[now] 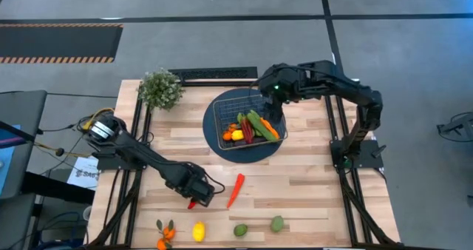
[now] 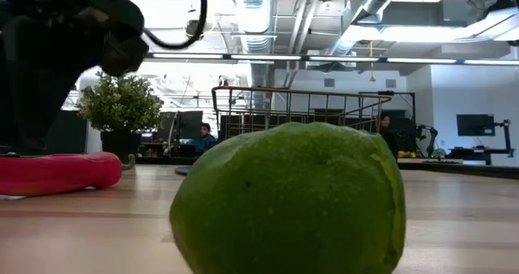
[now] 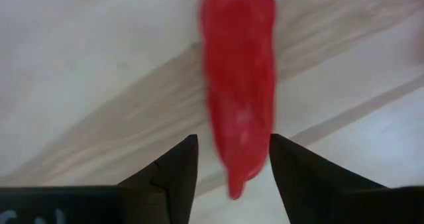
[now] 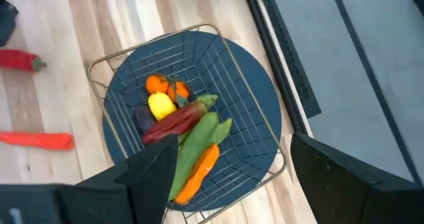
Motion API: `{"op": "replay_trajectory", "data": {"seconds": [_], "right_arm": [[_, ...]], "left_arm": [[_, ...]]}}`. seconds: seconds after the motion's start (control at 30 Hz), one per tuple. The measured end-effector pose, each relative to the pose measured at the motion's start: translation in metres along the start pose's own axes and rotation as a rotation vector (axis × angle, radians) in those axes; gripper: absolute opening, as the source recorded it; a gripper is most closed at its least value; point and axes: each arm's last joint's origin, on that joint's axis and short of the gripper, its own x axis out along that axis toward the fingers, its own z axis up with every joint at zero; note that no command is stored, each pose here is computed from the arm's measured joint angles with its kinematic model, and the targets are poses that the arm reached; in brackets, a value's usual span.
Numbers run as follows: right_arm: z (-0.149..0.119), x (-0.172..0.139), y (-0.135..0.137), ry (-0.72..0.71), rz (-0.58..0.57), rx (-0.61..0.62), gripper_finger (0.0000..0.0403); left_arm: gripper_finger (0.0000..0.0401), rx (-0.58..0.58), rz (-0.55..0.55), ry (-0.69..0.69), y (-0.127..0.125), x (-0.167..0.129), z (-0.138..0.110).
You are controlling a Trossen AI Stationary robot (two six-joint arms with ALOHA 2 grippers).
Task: Build produce basket
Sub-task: Put the red bell pepper into the basket
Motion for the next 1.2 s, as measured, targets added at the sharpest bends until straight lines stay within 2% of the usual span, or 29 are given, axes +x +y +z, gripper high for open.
{"op": "replay_trajectory", "data": {"seconds": [0.33, 0.67, 1.03, 1.1, 1.2], "right_arm": [[0.002, 0.01, 0.006, 0.037, 0.001, -0.052, 0.0308], [-0.001, 0.007, 0.004, 0.049, 0.001, -0.044, 0.0308], [-0.001, 0.007, 0.005, 0.051, 0.007, -0.033, 0.0308], [-0.001, 0.007, 0.006, 0.049, 0.01, -0.03, 0.0308], [-0.001, 0.006, 0.009, 0.047, 0.016, -0.038, 0.0308]], "left_arm": [[0.0229, -0.01, -0.02, -0.022, -0.007, 0.013, 0.006], [0.0238, 0.02, -0.025, -0.042, -0.008, 0.012, 0.012], [0.0236, 0.077, -0.117, 0.027, 0.004, 0.038, 0.01], [0.0222, 0.125, -0.105, 0.013, 0.004, 0.037, 0.01], [0.0174, 0.179, -0.077, -0.019, 0.002, 0.033, 0.015]]}}
